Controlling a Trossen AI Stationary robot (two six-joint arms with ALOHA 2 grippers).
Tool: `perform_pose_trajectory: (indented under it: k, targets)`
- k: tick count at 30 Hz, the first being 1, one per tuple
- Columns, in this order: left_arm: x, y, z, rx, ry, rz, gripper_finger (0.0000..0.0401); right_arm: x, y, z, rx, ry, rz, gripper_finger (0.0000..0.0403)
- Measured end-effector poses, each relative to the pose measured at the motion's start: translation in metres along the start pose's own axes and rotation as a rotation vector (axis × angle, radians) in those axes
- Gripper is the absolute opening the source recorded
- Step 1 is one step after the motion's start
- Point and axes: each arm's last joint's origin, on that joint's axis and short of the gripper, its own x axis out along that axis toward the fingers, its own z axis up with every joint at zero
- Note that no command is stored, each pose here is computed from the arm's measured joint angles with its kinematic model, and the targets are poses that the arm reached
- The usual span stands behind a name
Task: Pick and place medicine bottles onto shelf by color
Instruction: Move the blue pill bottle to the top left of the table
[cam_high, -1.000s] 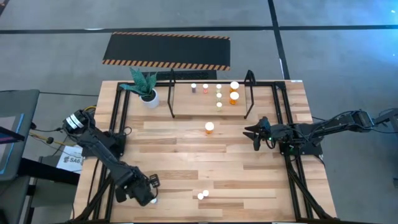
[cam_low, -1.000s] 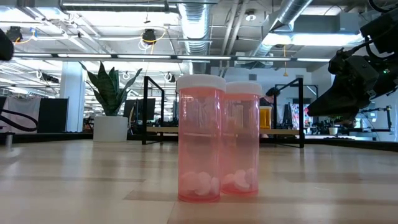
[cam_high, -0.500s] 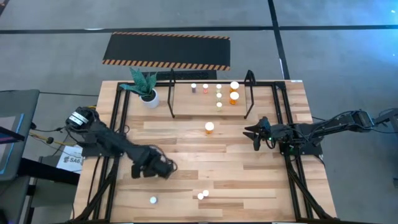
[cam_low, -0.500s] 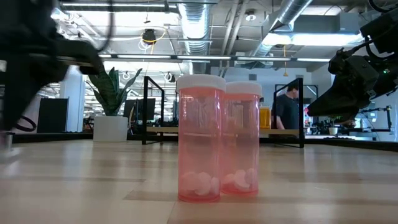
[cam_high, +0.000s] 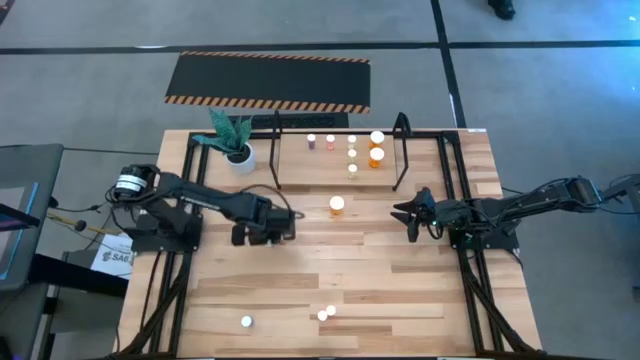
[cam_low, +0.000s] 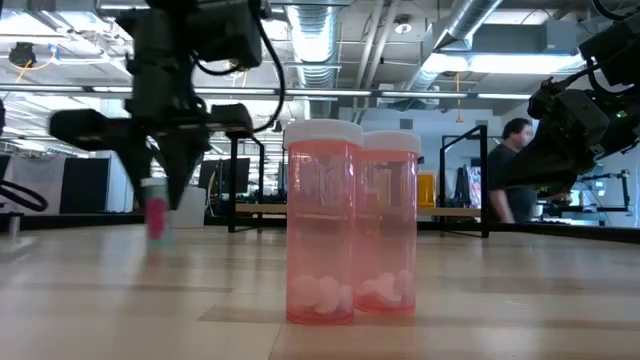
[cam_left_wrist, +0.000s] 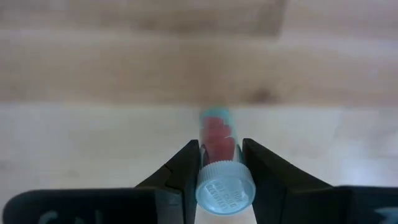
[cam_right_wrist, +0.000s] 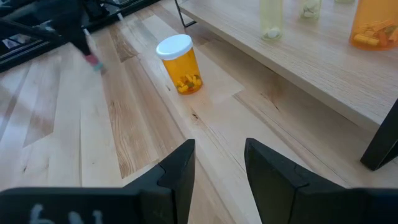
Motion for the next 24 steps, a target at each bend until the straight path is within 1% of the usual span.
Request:
perform_pose_trajectory:
  k: [6,12,24]
  targets:
    - [-0.003,-0.006,0.032,-0.015,-0.047,-0.042,0.0090,0.000,0.000,0.000,0.000,0.000,0.000,0.0162]
    - [-0.007,-0.006,0.057,-0.047,-0.065,-0.050,0.0090,0.000,0.000,0.000,0.000,0.000,0.000,0.0162]
    - [-0.011,-0.002,0.088,-0.129,-0.102,-0.044,0.0090,0.000,0.000,0.000,0.000,0.000,0.000,0.0162]
